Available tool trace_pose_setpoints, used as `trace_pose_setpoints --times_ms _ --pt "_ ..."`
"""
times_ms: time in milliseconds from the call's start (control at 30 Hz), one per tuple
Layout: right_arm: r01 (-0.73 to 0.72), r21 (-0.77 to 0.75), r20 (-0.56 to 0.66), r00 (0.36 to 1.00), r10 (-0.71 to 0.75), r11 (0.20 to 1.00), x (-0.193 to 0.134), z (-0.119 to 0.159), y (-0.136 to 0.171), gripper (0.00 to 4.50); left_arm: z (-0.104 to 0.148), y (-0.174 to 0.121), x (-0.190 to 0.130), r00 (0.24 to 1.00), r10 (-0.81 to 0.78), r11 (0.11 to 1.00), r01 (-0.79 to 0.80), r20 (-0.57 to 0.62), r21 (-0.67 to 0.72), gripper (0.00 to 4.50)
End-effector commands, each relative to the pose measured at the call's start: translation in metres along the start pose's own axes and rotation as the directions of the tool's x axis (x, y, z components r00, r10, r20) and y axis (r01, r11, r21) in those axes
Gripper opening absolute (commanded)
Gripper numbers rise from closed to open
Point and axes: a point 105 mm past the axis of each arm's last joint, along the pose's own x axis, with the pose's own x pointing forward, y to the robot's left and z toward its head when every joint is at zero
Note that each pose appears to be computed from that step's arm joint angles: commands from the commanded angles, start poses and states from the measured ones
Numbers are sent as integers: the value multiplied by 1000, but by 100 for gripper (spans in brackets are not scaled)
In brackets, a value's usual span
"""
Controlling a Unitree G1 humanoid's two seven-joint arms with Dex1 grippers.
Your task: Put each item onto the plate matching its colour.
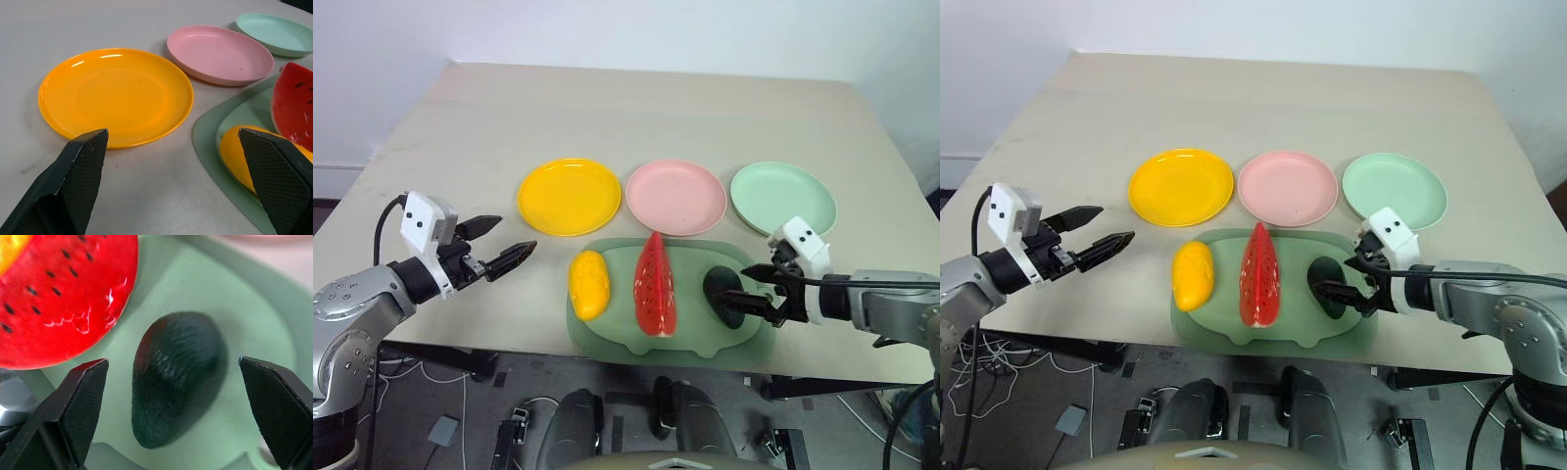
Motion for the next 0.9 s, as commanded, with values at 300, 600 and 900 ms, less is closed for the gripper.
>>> trace_pose_setpoints --times_ms 300,600,900 --pt "112 -67 -51 992 -115 991 18 -11 -13 321 10 -4 -3 1000 2 1000 -3 31 31 450" --pt "325 -171 159 941 -300 930 -17 70 -71 303 10 -3 -7 999 23 999 -24 34 32 450" --pt "558 -216 135 830 -541 801 1 82 -178 303 13 -3 0 999 14 999 -16 44 44 450"
